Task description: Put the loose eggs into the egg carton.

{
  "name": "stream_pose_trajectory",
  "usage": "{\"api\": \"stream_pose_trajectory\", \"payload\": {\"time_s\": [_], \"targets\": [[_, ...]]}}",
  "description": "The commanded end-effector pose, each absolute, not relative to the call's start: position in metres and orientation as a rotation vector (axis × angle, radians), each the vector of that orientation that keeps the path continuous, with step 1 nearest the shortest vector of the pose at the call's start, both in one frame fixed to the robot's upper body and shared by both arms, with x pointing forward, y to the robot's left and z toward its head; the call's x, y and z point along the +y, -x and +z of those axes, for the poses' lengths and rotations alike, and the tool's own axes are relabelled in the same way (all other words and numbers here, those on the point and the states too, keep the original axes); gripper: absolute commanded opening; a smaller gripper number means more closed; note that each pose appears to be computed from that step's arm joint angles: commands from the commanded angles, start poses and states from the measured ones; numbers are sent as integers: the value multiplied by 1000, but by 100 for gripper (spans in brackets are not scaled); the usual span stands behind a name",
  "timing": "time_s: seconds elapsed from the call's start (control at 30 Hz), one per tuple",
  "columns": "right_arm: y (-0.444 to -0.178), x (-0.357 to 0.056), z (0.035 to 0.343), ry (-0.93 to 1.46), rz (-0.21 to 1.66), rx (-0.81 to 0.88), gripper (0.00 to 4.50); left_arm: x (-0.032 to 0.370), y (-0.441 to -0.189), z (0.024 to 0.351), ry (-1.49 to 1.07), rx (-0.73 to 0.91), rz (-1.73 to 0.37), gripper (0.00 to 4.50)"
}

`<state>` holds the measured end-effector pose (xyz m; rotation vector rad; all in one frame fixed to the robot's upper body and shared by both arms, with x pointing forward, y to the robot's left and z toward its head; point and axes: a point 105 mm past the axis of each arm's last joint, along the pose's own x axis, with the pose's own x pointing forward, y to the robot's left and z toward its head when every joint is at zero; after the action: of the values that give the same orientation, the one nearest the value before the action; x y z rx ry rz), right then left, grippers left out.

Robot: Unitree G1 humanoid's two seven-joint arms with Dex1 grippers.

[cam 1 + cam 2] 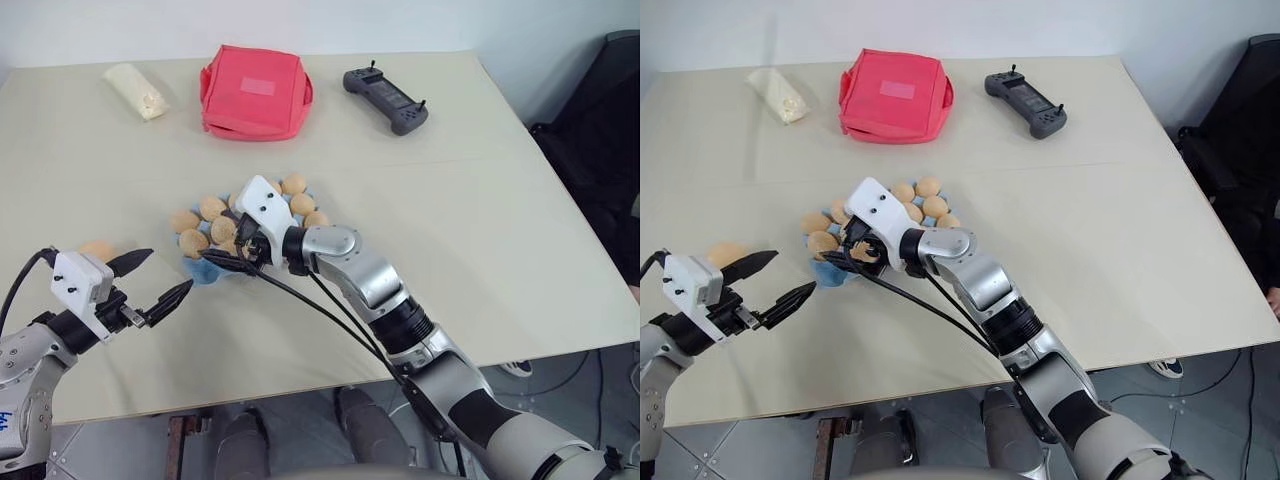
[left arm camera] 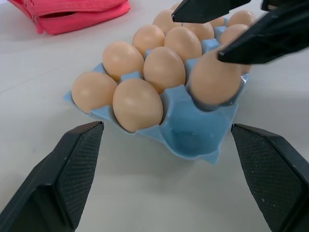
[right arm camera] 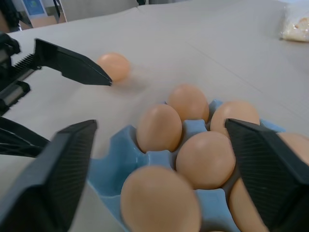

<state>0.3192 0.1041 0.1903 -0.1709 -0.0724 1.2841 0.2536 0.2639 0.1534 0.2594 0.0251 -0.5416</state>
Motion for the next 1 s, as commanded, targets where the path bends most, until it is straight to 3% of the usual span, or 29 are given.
{"api": "stream_pose_trajectory", "payload": {"time_s": [0.03,0.37,0.67,1.0], "targets": [[-315,98,217,133,1291,-159,448,261,-254,160,-273,-10,-544,450],[-321,27,249,116,1281,-248,448,268,-252,162,-277,-18,-498,450],[-333,-53,214,300,1271,-105,448,296,-256,172,-331,-55,-307,450],[-305,-125,192,353,1410,8,448,322,-248,177,-311,-91,16,450]]}}
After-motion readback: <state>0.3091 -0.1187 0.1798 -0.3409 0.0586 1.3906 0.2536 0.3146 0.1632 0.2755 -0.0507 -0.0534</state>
